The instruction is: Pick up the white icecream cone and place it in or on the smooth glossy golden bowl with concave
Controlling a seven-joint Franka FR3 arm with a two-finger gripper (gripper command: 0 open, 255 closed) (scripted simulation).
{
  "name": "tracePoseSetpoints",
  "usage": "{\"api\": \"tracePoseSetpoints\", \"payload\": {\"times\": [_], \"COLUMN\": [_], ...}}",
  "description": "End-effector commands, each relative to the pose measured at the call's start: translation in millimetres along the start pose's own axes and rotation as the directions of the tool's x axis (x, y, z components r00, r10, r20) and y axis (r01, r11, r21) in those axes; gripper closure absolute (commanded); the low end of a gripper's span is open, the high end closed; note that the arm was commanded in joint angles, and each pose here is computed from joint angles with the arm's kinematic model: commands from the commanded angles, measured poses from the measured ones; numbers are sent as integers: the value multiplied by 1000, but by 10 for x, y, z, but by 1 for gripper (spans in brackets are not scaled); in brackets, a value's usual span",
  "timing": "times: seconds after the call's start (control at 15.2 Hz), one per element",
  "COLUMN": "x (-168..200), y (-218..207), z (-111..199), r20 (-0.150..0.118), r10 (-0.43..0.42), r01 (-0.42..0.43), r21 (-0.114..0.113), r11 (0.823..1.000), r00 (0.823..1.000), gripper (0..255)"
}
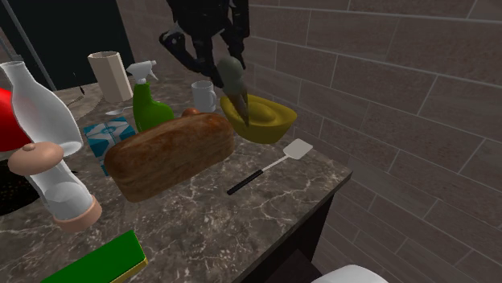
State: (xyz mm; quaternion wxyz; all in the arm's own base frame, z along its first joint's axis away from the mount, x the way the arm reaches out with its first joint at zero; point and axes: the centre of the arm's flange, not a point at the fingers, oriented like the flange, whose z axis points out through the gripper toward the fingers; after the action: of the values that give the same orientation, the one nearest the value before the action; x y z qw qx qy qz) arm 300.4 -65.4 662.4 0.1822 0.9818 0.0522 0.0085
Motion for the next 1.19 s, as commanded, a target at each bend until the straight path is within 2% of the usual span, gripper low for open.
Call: {"api": "tracePoseSetpoints", "payload": {"times": [0.0, 1.12], "x": [130, 1446], "y": [215, 2002], "z": [12, 349], "r20": [0, 0], "r10": [0, 0], "r01": [0, 0], "r21": [-1, -1], "r11": [1000, 1000], "r00": [1000, 1000], "gripper": [255, 255]}}
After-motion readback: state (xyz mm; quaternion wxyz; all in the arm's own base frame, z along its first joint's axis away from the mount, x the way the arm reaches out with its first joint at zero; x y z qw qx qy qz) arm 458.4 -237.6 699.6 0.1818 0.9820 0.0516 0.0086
